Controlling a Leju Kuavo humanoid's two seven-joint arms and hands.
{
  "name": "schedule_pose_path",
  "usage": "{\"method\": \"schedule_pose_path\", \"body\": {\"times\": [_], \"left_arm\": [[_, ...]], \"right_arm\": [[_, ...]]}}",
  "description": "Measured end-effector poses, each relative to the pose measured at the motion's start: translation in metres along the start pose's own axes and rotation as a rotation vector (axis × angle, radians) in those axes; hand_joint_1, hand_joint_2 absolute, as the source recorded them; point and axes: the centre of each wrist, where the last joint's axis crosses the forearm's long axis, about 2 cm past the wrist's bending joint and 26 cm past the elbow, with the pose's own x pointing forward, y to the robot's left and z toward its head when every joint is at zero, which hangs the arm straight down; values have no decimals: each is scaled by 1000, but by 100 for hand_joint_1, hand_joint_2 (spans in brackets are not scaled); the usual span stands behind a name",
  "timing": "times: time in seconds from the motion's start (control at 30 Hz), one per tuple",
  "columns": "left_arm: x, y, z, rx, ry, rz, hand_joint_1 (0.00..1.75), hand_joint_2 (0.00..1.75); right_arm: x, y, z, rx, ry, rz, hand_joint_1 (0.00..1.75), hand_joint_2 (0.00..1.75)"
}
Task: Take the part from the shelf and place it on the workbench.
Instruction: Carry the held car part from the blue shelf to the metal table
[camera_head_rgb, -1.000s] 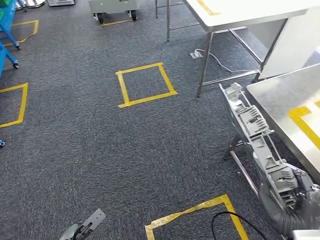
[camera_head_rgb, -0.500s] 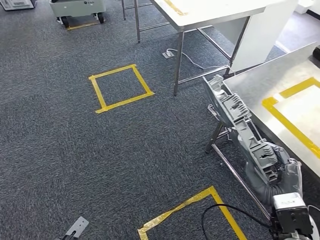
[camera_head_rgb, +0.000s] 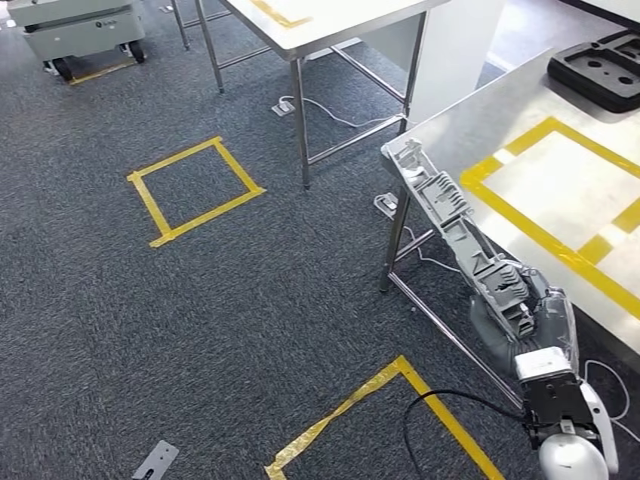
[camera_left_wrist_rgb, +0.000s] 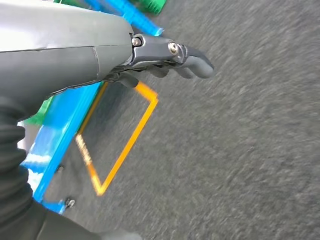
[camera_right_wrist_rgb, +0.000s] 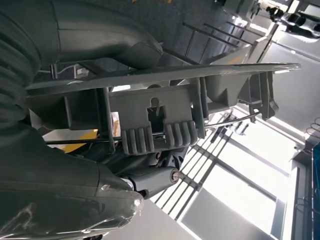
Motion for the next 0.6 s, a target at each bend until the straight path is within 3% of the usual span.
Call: {"method": "schedule_pose_path", "body": {"times": [0.6], "left_arm": [[-5,4,-2,18,-19,-24,0,175]], "right_arm": [[3,-8,9,18,-8,89,175,175]]}}
